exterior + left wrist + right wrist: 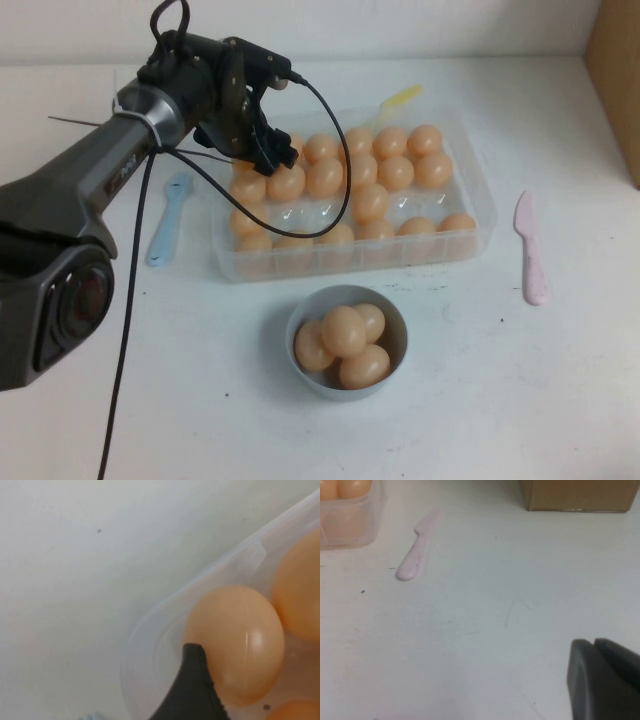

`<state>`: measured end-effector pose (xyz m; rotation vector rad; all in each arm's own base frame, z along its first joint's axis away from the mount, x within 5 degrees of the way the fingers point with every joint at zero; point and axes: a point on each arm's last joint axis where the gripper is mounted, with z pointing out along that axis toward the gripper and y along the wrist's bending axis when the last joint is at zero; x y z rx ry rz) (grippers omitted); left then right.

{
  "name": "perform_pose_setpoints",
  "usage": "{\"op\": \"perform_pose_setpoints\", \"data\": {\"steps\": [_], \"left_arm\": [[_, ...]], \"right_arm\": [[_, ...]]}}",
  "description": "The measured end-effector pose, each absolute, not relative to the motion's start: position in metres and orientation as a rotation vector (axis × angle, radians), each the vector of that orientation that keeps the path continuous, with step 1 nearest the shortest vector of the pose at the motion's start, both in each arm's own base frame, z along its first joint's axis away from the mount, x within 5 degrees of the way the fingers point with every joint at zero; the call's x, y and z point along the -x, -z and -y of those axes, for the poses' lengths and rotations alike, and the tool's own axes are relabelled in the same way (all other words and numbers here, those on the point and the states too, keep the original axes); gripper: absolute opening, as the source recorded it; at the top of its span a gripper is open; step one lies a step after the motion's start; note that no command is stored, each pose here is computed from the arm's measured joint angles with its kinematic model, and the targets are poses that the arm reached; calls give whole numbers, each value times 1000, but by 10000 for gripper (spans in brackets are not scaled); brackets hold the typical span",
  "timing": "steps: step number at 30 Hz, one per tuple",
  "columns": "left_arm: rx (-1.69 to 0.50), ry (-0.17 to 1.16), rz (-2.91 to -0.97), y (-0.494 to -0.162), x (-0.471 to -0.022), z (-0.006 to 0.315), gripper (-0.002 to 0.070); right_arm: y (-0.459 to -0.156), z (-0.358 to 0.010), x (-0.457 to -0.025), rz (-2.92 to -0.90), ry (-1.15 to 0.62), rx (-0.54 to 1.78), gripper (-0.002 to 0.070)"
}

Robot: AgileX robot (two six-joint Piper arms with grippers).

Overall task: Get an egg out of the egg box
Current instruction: Pick up the egg from the plastic box

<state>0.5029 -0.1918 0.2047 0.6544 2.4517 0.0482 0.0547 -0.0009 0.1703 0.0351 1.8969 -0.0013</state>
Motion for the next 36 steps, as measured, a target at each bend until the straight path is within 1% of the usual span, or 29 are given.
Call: {"op": "perform_pose_setpoints", "data": {"steps": [12,23,29,36], "left_arm": [[-640,-53,-2435,-200,-506,192,501],[-432,-40,-2505,-215,-507,184,501],[-369,-20,-2532,-222,-507,178,501],[-311,-5,-2567,-221,-509,169,501]], "right_arm": [[-170,1,-55,-1897,1,-35,-18],[-170,1,-55,-1897,1,-35,-18],[-170,1,-55,-1897,1,-35,-18],[-170,1,-55,-1897,1,-35,-18]]}}
